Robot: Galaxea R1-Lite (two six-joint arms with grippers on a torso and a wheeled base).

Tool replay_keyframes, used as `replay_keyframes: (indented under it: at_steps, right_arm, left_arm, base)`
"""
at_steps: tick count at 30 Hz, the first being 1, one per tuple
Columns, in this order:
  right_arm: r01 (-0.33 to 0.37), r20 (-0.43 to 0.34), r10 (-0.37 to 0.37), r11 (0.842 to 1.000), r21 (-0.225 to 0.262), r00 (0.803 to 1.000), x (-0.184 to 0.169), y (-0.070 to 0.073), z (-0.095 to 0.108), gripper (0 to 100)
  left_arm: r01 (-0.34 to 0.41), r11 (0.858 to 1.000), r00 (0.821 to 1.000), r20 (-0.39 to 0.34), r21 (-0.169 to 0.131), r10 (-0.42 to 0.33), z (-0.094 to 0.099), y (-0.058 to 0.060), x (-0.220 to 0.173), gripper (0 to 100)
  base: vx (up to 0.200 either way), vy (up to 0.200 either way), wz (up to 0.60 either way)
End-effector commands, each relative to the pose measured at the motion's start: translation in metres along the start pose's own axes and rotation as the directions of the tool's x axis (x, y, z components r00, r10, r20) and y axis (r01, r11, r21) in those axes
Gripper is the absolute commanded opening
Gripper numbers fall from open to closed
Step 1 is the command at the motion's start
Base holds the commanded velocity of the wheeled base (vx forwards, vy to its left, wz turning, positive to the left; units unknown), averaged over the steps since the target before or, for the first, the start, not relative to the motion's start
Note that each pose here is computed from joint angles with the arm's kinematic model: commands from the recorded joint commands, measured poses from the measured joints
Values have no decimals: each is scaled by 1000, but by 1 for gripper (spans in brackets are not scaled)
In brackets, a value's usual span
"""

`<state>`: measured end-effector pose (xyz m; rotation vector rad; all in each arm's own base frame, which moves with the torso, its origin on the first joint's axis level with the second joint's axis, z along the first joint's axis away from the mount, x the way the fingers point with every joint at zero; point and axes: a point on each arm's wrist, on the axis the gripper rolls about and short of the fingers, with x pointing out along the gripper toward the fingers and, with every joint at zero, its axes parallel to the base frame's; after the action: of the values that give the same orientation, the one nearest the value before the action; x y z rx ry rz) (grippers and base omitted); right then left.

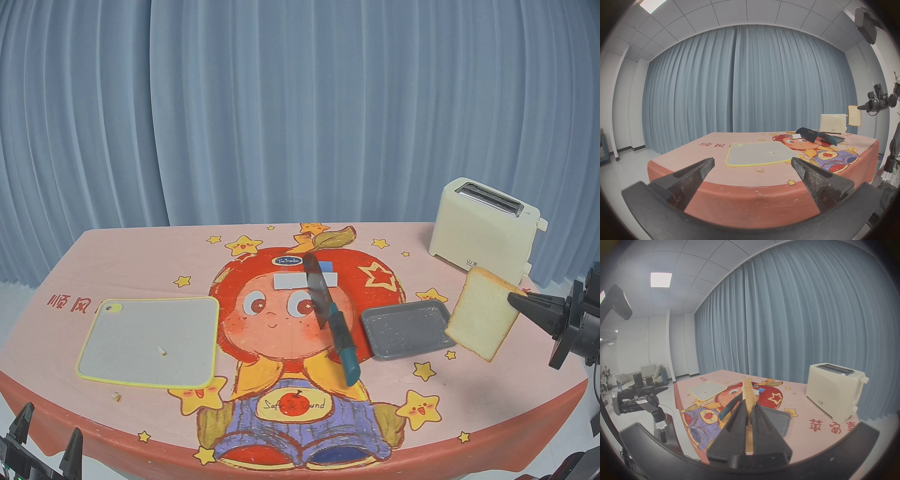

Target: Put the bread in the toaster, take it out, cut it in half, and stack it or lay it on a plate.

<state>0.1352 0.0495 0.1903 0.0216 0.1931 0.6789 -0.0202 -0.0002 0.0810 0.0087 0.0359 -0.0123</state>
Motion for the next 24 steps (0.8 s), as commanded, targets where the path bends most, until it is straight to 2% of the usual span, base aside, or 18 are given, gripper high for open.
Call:
replay_keyframes:
  at_steps: [1,10,19,24]
  right_arm:
    - [-3,-2,3,1000,0,1000,0,0,0,0]
    - [-44,-7,44,999,-7,999,1,6,-2,0]
    - [-46,-7,46,999,-5,999,2,6,-2,0]
    - [-59,-11,59,998,-8,998,2,8,-2,0]
  left_arm:
    - [0,1000,1000,-18,0,0,-4,0,1,100]
    - [0,1000,1000,-18,0,0,-4,0,1,100]
    - [2,1000,1000,-18,0,-2,-4,0,1,100]
    - [2,1000,1000,-18,0,-2,-4,0,1,100]
  base:
    - [0,200,0]
    - [0,200,0]
    - [0,200,0]
    - [0,0,0]
